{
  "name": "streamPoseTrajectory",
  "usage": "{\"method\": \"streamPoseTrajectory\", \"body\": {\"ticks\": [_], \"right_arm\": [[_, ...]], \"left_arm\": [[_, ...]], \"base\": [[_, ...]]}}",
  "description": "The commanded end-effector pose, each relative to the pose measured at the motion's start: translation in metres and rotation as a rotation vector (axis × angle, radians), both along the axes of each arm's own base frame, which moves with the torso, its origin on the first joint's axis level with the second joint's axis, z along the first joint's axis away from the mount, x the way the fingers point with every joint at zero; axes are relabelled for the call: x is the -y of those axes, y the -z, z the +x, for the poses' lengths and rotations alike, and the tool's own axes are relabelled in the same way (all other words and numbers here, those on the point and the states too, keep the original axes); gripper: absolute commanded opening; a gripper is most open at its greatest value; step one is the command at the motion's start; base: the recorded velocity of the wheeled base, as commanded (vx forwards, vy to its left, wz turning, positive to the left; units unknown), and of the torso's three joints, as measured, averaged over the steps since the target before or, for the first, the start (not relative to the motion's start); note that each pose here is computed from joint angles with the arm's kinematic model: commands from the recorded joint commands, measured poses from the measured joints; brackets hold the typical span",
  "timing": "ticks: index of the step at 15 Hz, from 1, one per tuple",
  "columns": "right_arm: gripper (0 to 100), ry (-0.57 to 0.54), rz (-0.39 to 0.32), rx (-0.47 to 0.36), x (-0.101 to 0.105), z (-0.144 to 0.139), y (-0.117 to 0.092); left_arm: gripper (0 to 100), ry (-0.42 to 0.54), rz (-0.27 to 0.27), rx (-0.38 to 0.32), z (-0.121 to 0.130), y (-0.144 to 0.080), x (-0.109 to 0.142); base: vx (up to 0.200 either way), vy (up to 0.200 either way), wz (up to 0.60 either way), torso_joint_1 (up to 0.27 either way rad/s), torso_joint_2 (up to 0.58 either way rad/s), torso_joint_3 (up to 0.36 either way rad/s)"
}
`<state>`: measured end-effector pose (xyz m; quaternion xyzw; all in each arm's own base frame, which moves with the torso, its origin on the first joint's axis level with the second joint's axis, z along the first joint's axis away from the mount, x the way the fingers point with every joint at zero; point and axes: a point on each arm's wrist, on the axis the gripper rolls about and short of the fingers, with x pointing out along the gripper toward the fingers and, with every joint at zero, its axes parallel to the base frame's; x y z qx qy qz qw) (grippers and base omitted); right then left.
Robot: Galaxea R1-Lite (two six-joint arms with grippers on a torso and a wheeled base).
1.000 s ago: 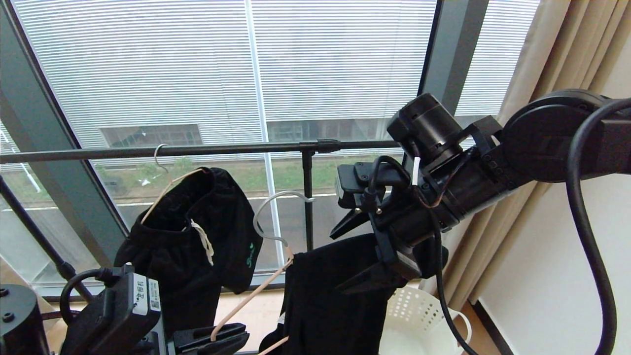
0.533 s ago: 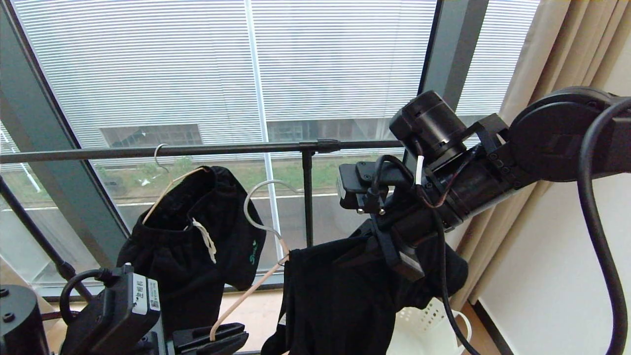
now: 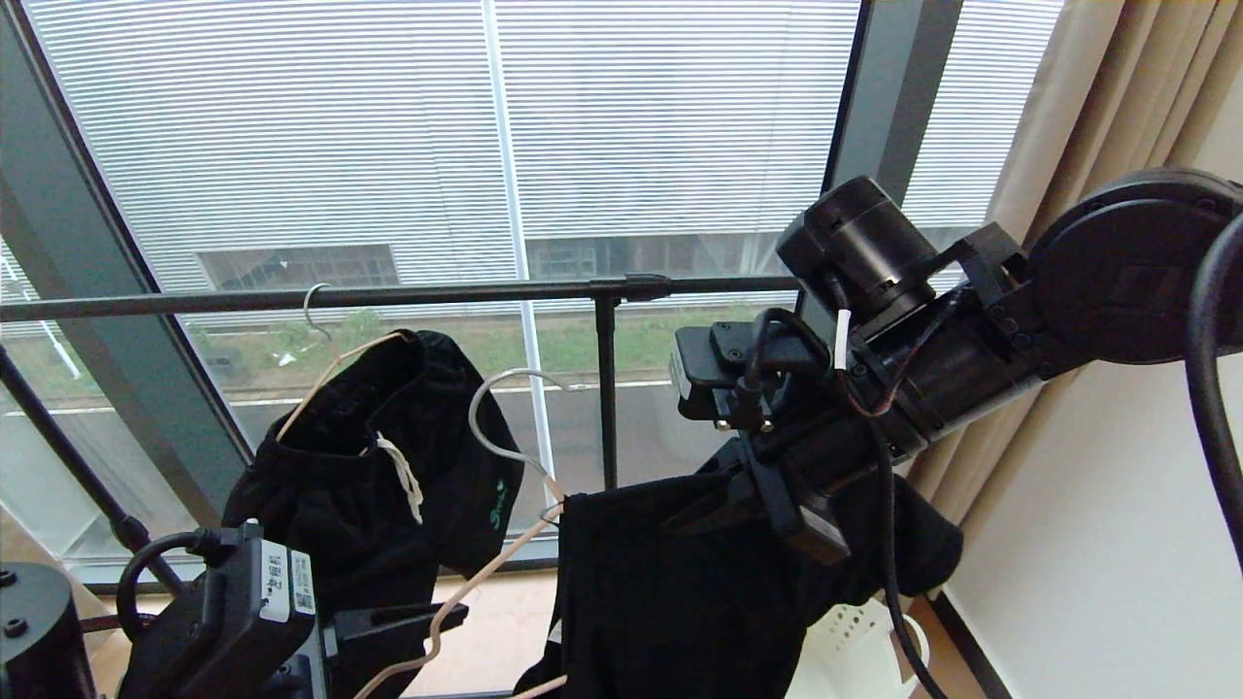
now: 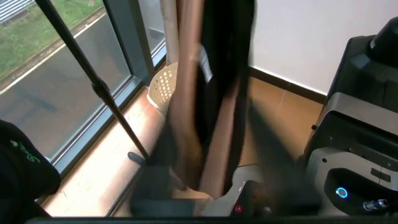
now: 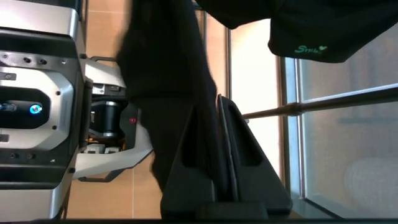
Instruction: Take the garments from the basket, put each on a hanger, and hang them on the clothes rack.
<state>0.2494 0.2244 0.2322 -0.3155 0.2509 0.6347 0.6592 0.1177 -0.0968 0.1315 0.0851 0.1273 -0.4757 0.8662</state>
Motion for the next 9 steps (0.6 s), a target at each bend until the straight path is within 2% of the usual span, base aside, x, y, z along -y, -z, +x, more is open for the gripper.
{"method": "streamPoseTrajectory", "body": {"ticks": [1, 7, 9], "right_arm": [[0, -0.001, 0.007, 0.007, 0.002, -0.002, -0.003], [0, 0.000, 0.011, 0.012, 0.007, -0.007, -0.007], [0, 0.001, 0.019, 0.024, 0.011, -0.012, -0.012]], "left_arm": [[100, -0.001, 0.001, -0.002, 0.000, 0.000, 0.000], [100, -0.004, -0.015, 0.013, -0.001, -0.004, -0.001], [100, -0.040, -0.064, 0.004, 0.003, -0.010, -0.005]], "base": [[0.000, 0.000, 0.00, 0.000, 0.00, 0.000], [0.000, 0.000, 0.00, 0.000, 0.00, 0.000], [0.000, 0.000, 0.00, 0.000, 0.00, 0.000]]}}
